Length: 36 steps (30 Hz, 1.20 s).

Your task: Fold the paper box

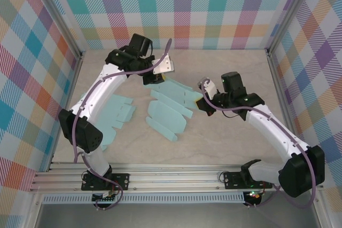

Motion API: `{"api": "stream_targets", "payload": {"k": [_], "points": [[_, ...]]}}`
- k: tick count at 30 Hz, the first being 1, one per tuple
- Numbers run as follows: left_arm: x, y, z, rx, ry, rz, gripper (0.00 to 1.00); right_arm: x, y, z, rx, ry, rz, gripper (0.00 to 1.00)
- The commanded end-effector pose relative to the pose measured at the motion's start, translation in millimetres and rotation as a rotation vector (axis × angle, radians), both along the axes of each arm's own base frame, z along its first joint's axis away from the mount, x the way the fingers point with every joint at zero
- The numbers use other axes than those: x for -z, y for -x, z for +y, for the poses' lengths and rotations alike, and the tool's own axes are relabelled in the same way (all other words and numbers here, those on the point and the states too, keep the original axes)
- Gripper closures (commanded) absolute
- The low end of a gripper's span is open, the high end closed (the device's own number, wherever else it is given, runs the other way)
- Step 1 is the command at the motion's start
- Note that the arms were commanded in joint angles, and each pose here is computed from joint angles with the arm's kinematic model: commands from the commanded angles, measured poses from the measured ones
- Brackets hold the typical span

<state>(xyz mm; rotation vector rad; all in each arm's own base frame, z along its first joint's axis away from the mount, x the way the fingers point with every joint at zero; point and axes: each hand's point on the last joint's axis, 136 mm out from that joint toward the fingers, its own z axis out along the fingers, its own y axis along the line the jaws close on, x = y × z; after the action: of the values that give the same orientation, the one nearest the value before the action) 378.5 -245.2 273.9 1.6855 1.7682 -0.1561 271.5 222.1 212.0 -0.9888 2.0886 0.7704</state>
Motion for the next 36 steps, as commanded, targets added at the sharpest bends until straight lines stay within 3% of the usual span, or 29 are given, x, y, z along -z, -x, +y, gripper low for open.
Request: {"api": "stream_targets", "payload": {"k": [1, 9, 17, 24, 26, 27, 32, 36], "points": [[-2.3, -7.9, 2.7, -0.014, -0.005, -0.011, 0.77, -10.9, -11.7, 0.7, -0.016, -0.039, -0.038, 1.0], [22.1, -20.9, -9.8, -0.044, 0.025, -0.024, 0.97, 5.9, -46.5, -18.1, 0.068, -0.072, 0.021, 1.0], [59.3, -29.9, -33.0, -0.061, -0.026, -0.042, 1.0, 32.8, -95.5, -48.4, 0.213, -0.056, 0.095, 1.0], [97.2, -56.9, -43.3, -0.18, -0.079, -0.096, 1.0, 70.9, -131.1, -72.9, 0.399, 0.042, 0.206, 0.6], [103.0, -63.4, -44.2, -0.217, -0.083, -0.116, 1.0, 73.8, -135.1, -78.3, 0.47, 0.04, 0.245, 0.58], [106.8, -64.2, -45.3, -0.226, -0.085, -0.119, 1.0, 73.9, -137.7, -82.0, 0.505, 0.041, 0.248, 0.52], [122.5, -63.6, -49.0, -0.244, -0.119, -0.182, 1.0, 61.4, -147.9, -104.9, 0.699, 0.046, 0.264, 0.47], [131.2, -72.6, -49.0, -0.275, -0.147, -0.305, 1.0, 30.7, -153.5, -107.7, 0.787, -0.063, 0.29, 0.44]]}}
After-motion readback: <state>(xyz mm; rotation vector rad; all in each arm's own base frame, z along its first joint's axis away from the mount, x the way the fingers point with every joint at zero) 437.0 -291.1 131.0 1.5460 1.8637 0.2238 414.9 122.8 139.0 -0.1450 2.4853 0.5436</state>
